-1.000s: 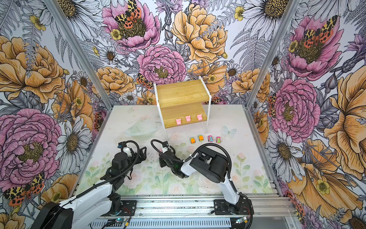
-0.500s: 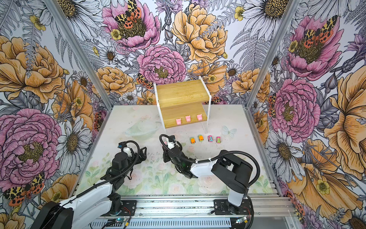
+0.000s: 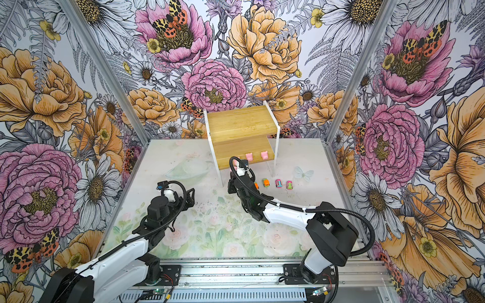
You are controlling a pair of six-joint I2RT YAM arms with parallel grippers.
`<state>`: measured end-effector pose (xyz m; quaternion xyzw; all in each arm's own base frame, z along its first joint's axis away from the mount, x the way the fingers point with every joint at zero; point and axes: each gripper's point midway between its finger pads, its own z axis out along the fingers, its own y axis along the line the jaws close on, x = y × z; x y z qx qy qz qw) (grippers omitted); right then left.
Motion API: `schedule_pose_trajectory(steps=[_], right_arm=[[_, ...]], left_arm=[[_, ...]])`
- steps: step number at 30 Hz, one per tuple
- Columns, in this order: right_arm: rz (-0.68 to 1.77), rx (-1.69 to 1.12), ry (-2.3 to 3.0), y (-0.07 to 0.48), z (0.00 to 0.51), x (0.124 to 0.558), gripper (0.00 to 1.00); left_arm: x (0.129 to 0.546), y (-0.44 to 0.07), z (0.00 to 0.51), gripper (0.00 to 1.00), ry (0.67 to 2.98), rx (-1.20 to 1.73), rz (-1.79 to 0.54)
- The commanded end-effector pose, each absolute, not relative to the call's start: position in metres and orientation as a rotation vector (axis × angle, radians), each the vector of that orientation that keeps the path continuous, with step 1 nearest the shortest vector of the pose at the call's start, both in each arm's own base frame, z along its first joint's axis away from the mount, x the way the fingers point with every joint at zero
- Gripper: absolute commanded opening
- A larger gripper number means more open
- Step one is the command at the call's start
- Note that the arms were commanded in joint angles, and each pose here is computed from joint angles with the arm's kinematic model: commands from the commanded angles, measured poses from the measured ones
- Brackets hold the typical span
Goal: Place and organize the plastic toys onto the shelf
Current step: 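Lift the pig with the right gripper and carry it to the shelf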
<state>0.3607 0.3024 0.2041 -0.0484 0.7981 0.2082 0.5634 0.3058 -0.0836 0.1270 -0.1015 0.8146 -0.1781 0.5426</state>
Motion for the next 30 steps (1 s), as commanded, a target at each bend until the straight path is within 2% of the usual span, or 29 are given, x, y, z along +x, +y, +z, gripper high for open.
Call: schedule_pose_trajectory(steps=[1, 9, 30], right_arm=[[0.479, -0.146, 1.861, 0.312, 0.22, 0.368, 0.24], [0.51, -0.132, 1.851, 0.334, 0.224, 0.386, 0.24], [0.5, -0.087, 1.877, 0.344, 0.219, 0.405, 0.25]], left_arm=[[0.308, -0.081, 0.13, 0.99, 1.925, -0.216, -0.382], [0.307, -0.085, 0.131, 0.99, 1.924, -0.159, -0.372], [0.306, -0.091, 0.133, 0.99, 1.909, -0.083, -0.373]])
